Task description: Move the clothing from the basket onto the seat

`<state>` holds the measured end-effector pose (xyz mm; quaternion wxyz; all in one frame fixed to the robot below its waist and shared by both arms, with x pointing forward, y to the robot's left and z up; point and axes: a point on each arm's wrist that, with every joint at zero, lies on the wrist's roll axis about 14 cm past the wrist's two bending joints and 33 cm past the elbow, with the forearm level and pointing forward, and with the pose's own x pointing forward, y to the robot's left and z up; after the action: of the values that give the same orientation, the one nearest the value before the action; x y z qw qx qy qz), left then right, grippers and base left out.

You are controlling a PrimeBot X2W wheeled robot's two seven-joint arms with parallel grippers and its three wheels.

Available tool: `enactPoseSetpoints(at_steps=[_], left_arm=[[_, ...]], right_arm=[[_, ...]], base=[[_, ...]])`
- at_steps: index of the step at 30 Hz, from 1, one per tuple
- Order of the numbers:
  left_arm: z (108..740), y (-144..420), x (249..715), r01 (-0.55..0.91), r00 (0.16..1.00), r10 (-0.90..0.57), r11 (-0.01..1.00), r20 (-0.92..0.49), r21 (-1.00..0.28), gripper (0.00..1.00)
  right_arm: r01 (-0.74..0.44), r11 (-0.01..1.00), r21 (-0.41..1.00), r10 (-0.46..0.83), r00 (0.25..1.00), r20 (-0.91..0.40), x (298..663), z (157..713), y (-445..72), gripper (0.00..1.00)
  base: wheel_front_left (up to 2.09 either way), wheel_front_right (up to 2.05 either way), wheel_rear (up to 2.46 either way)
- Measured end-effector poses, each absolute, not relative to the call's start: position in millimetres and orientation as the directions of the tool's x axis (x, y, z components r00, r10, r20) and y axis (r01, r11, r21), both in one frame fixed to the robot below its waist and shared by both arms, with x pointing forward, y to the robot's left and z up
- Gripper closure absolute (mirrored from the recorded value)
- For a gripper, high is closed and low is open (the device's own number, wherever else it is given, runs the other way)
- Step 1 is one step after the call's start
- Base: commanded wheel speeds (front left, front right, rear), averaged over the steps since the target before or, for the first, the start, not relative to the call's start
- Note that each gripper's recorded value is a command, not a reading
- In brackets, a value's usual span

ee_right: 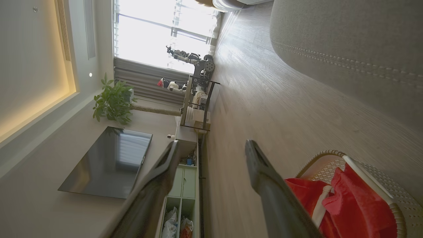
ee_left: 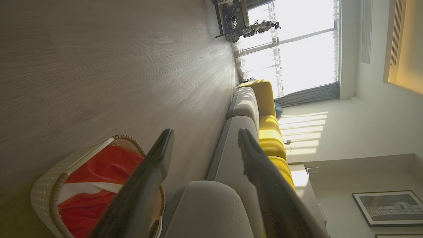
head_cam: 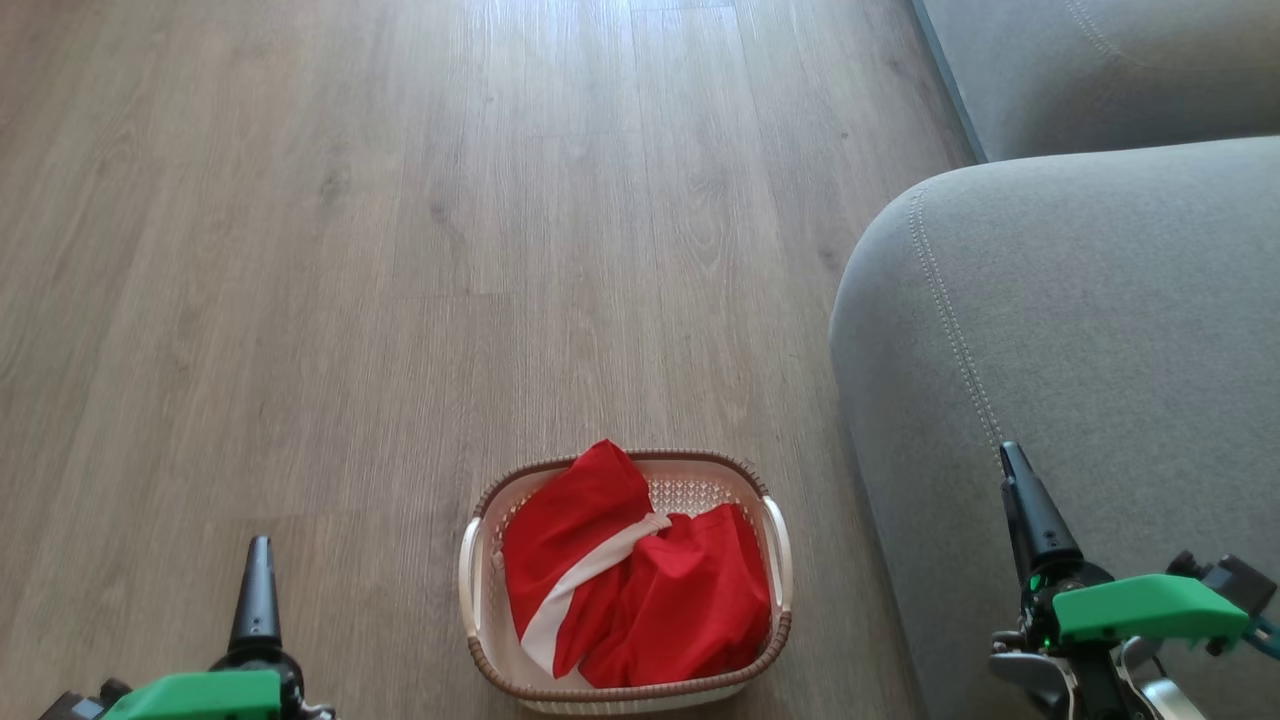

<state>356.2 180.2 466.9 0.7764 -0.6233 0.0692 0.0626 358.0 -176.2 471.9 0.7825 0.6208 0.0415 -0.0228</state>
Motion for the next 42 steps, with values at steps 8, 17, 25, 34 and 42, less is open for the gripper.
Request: enactPoseSetpoints(at_steps=[8, 17, 25, 34, 42], left_arm=[[471.9, 175.9, 356.4, -0.163, 0.985, 0.013, 0.371, -0.170, -0.914, 0.00], [477.1, 177.2, 355.5, -0.148, 0.988, 0.034, 0.494, -0.151, -0.857, 0.00], [474.7, 179.3, 349.2, -0.154, 0.987, 0.052, 0.587, -0.152, -0.795, 0.00], [475.5, 177.5, 345.3, -0.133, 0.989, 0.054, 0.708, -0.134, -0.694, 0.00], [478.1, 178.1, 344.2, -0.118, 0.992, 0.061, 0.793, -0.115, -0.598, 0.00]], right_arm=[[0.029, 0.333, 0.943, 0.032, 0.999, -0.042, 360.5, 483.4, -170.4, 0.00], [-0.026, 0.458, 0.889, 0.046, 0.999, 0.006, 361.5, 493.9, -168.9, 0.00], [-0.062, 0.550, 0.833, 0.057, 0.998, 0.036, 361.4, 499.9, -164.7, 0.00], [-0.092, 0.644, 0.760, 0.072, 0.996, 0.060, 361.3, 504.5, -163.0, 0.00], [-0.115, 0.720, 0.685, 0.091, 0.993, 0.071, 360.6, 505.6, -157.3, 0.00]], base=[[0.00, 0.00, 0.00], [0.00, 0.00, 0.00], [0.00, 0.00, 0.00], [0.00, 0.00, 0.00], [0.00, 0.00, 0.00]])
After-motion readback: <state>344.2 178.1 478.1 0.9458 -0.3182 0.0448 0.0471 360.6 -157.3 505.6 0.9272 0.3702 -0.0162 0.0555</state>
